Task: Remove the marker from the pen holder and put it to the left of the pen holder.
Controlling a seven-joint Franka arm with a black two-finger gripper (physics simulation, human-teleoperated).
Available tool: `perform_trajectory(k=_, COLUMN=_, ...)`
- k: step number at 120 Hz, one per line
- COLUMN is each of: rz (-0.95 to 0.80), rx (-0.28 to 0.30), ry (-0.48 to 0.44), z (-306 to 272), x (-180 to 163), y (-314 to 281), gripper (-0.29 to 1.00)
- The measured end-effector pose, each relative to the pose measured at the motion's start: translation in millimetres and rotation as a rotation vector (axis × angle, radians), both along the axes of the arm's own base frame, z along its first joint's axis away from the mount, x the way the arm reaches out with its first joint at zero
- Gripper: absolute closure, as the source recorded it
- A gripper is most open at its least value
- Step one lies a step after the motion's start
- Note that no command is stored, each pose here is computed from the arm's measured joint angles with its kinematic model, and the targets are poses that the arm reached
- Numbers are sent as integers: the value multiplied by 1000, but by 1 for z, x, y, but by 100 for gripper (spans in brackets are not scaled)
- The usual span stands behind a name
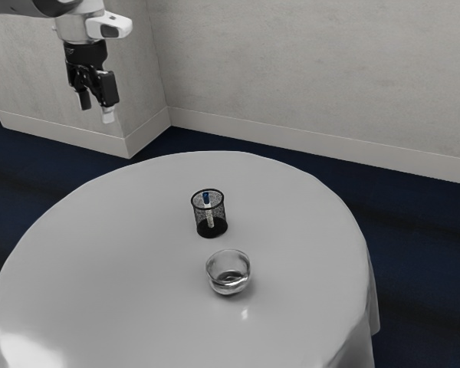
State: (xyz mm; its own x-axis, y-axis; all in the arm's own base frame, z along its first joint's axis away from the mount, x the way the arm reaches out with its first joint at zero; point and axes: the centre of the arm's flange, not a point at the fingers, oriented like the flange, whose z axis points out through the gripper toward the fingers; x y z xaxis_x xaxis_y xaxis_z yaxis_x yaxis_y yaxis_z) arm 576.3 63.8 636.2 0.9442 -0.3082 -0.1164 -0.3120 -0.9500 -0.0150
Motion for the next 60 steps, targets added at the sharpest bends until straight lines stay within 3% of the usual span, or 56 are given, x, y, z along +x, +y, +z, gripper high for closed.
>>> perform_trajectory(k=45, rz=-43, rx=-4, ry=-5, z=4, x=-1, y=-3, gripper=0)
perform_trajectory(k=51, rz=-135, rx=7, ry=-33, z=20, x=-4, y=-34, gripper=0)
perform_trajectory(k=60, rz=-399, rx=26, ry=-62, z=37, x=-14, y=-132, gripper=0)
